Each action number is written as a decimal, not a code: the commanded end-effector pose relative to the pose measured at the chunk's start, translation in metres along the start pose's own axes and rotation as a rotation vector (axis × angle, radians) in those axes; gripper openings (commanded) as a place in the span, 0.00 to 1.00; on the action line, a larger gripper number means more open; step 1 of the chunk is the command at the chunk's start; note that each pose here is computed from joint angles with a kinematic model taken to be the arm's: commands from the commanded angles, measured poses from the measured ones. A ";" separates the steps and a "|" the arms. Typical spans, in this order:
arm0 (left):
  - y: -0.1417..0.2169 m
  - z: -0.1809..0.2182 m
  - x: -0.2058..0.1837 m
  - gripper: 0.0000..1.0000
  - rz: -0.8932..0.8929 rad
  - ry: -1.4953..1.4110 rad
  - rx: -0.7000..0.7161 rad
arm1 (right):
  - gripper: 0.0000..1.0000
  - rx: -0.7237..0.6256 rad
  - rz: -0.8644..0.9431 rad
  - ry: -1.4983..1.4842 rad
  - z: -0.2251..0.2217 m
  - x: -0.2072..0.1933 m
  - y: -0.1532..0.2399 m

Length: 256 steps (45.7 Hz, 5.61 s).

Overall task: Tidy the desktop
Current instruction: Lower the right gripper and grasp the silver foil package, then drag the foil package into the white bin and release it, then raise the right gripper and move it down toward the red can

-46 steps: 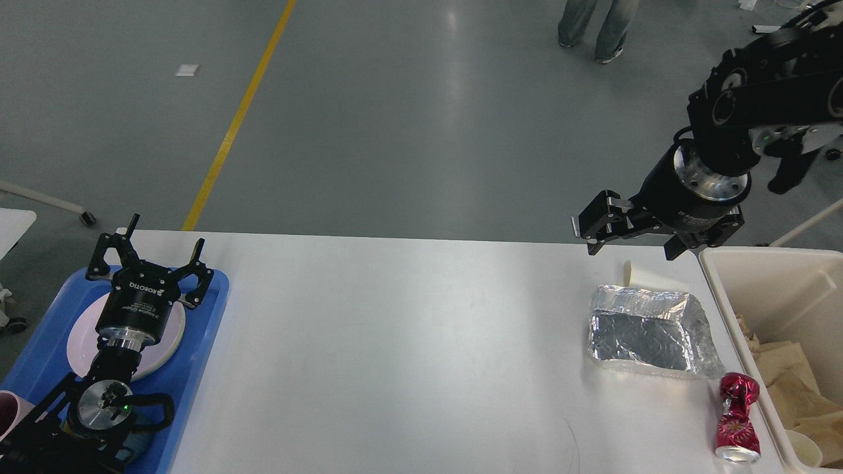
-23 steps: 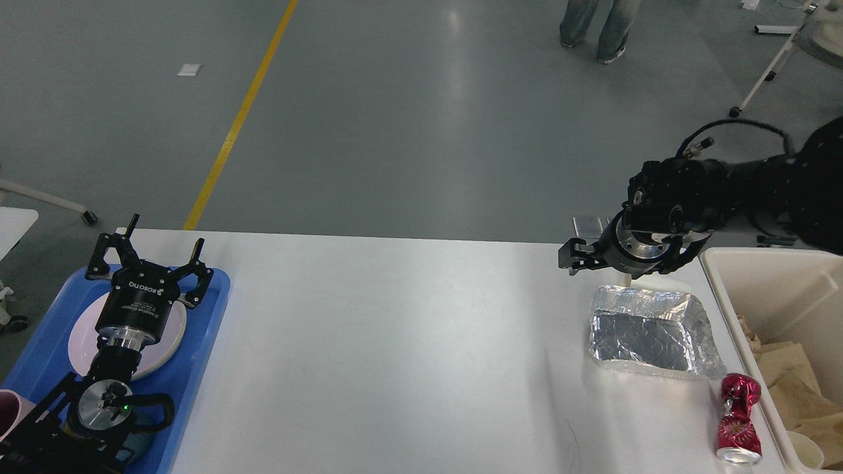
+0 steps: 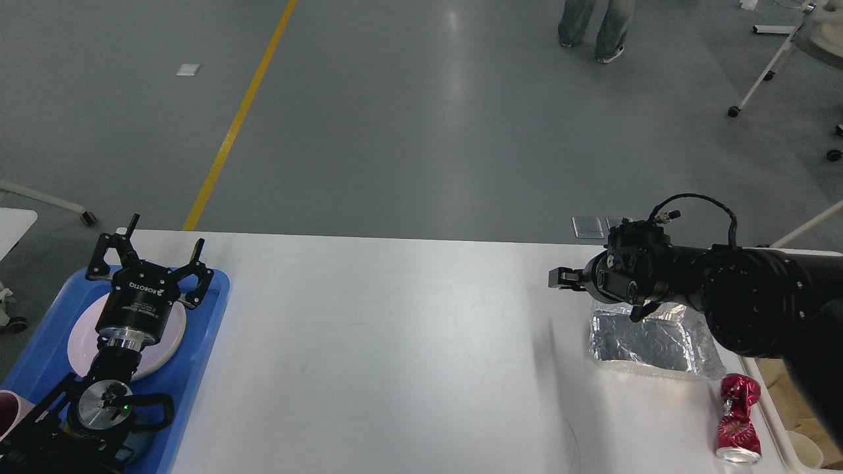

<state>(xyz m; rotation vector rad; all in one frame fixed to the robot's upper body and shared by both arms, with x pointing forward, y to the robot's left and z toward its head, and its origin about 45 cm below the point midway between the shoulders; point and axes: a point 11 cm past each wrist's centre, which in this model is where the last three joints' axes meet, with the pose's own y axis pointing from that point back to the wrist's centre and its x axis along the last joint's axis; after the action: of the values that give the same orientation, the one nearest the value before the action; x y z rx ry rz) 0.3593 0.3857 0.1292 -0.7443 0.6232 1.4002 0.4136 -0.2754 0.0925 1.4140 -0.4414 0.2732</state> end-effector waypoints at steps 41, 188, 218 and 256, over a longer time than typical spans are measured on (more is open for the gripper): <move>0.000 0.000 0.000 0.96 0.001 0.000 0.000 | 0.00 -0.057 -0.073 -0.033 0.010 -0.045 -0.019; 0.000 0.000 0.000 0.96 0.001 0.000 0.000 | 0.20 -0.384 0.193 -0.458 0.264 -0.073 -0.019; 0.000 0.000 0.000 0.96 0.001 0.000 0.000 | 1.00 -0.401 0.254 -0.475 0.269 -0.060 -0.012; 0.000 0.000 0.000 0.96 0.001 0.000 0.000 | 1.00 -0.044 -0.232 -0.264 0.111 0.087 0.218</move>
<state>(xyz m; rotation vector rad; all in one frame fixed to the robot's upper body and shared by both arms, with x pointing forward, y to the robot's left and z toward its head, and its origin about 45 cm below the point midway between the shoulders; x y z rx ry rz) 0.3593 0.3857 0.1292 -0.7443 0.6233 1.4001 0.3916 -0.3838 0.3027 1.4103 -0.6112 -0.0698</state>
